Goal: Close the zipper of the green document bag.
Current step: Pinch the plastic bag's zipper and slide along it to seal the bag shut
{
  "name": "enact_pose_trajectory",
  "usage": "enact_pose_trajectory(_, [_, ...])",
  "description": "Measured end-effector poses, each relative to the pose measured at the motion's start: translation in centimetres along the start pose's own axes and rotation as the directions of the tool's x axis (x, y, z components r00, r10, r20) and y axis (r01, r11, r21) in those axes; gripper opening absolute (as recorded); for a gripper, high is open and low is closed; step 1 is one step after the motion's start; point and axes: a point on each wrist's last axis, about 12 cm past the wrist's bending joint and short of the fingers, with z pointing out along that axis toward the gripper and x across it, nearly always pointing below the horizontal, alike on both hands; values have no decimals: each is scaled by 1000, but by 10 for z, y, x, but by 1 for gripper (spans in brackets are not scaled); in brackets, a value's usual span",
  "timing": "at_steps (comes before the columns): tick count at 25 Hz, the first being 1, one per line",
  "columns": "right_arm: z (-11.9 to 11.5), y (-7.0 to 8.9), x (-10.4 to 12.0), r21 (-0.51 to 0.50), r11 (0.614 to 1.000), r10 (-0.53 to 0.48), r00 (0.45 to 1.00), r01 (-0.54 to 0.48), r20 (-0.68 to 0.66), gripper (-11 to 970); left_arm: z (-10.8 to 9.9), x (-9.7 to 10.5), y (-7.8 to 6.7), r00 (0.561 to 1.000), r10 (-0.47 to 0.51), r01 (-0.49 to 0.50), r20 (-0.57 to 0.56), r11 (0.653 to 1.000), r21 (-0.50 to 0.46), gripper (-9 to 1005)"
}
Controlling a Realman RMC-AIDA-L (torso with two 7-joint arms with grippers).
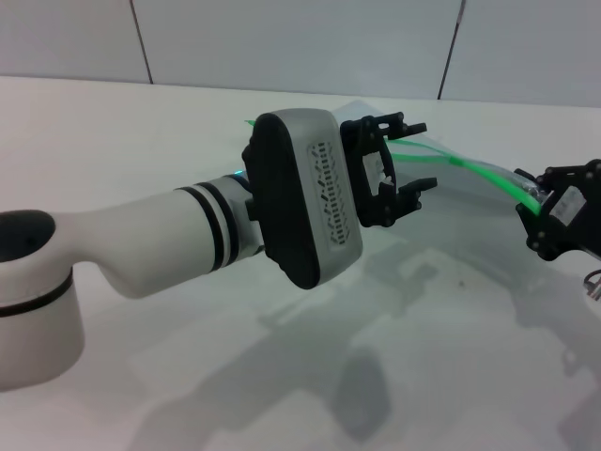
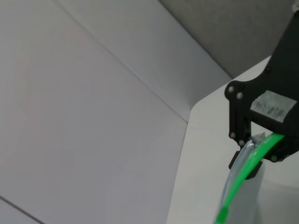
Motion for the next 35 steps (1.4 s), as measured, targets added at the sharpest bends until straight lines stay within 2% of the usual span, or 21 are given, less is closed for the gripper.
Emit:
enact_pose_trajectory(8, [0, 2, -1, -4, 1000, 0, 1000, 0, 3, 51, 8, -6, 5, 998, 64, -64, 17, 998, 7, 586])
enact_pose_trajectory(11, [0, 2, -3, -6, 1000, -2, 1000, 2, 9, 51, 12, -6, 3, 997, 77, -77, 14, 997, 17, 587])
enact_pose_trajectory(16, [0, 2, -6, -4, 1000, -6, 1000, 6, 17, 51, 19, -6, -3, 997, 82, -82, 7, 996, 28, 509])
enact_pose_trajectory(22, [-1, 2, -7, -2, 1000, -7, 1000, 7, 20, 52, 24, -9, -7, 997, 83, -83, -8, 996, 19, 512])
enact_pose_trajectory(35, [0, 3, -5, -9, 1000, -6, 1000, 6, 15, 51, 24, -11, -9, 998, 62, -62, -10, 998, 4, 322])
